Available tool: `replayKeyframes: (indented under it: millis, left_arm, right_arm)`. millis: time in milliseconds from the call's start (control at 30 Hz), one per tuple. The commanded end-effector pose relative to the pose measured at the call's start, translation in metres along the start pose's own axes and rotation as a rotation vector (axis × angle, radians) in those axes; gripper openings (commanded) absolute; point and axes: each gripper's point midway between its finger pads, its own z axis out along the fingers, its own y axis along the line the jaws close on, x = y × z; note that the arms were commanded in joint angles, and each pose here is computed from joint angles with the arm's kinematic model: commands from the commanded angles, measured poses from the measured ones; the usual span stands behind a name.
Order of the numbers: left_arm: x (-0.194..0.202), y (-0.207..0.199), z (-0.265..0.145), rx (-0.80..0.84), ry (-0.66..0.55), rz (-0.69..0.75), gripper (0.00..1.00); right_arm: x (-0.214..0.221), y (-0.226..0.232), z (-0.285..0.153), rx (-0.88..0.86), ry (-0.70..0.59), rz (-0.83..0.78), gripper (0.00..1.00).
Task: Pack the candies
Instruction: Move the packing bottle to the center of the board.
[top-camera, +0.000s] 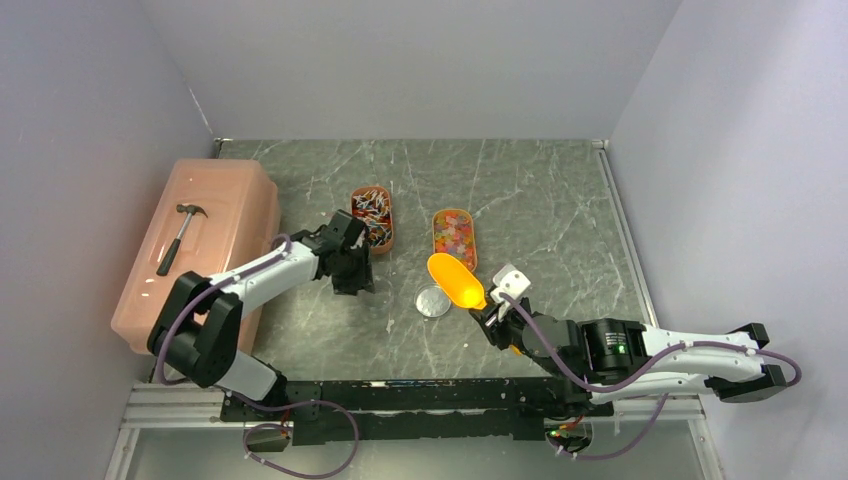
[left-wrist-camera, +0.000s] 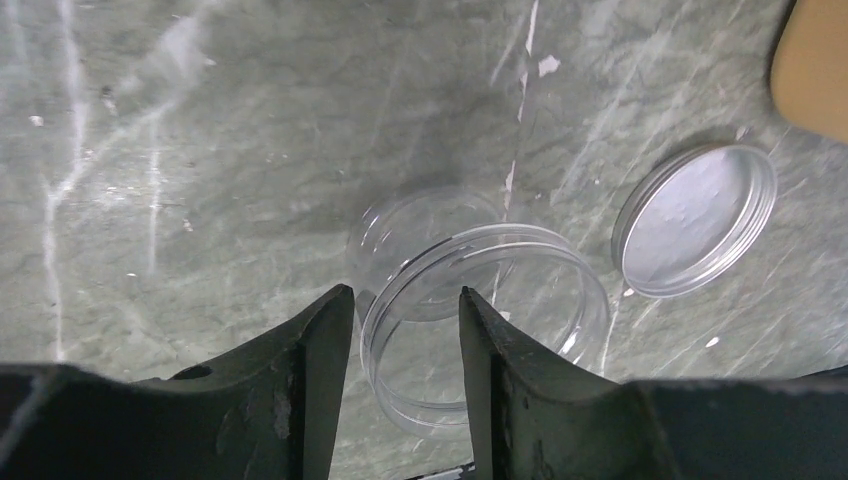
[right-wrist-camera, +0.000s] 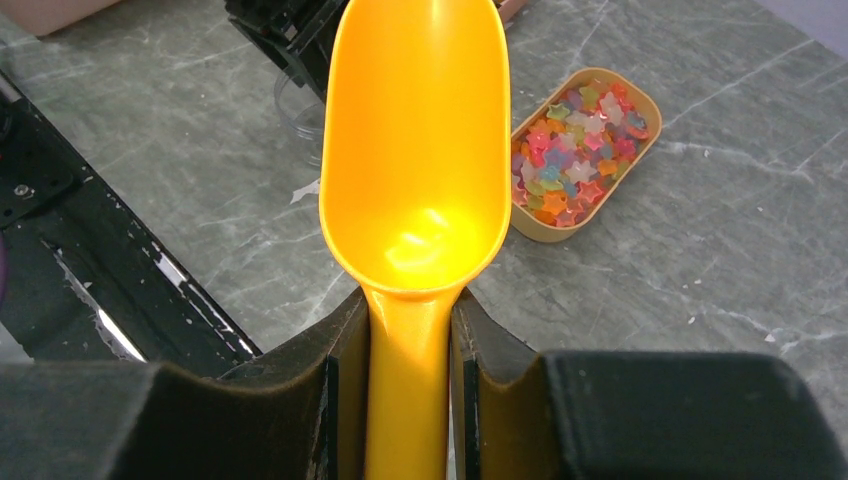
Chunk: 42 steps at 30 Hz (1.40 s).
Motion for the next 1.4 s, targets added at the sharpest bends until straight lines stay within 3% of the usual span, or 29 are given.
replayKeyframes:
  millis: [0,1000,1367]
  left_arm:
    - [0.006,-0.019,0.005,0.033,0.018,0.074,0.47]
    - [0.036,-0.095,0.018,0.078,0.057,0.33,0.4]
    - [0.027,-0.099,-0.005,0.095,0.01,0.335,0.49]
  right_arm:
    - [-0.004,-0.001,-0.001,0.009,-0.016,0.039,0.0]
    - [0.006,-0.017,-0.008,0.074,0.02,0.075,0.0]
    - [0.006,-0.024,-0.009,0.12,0.031,0.087,0.0]
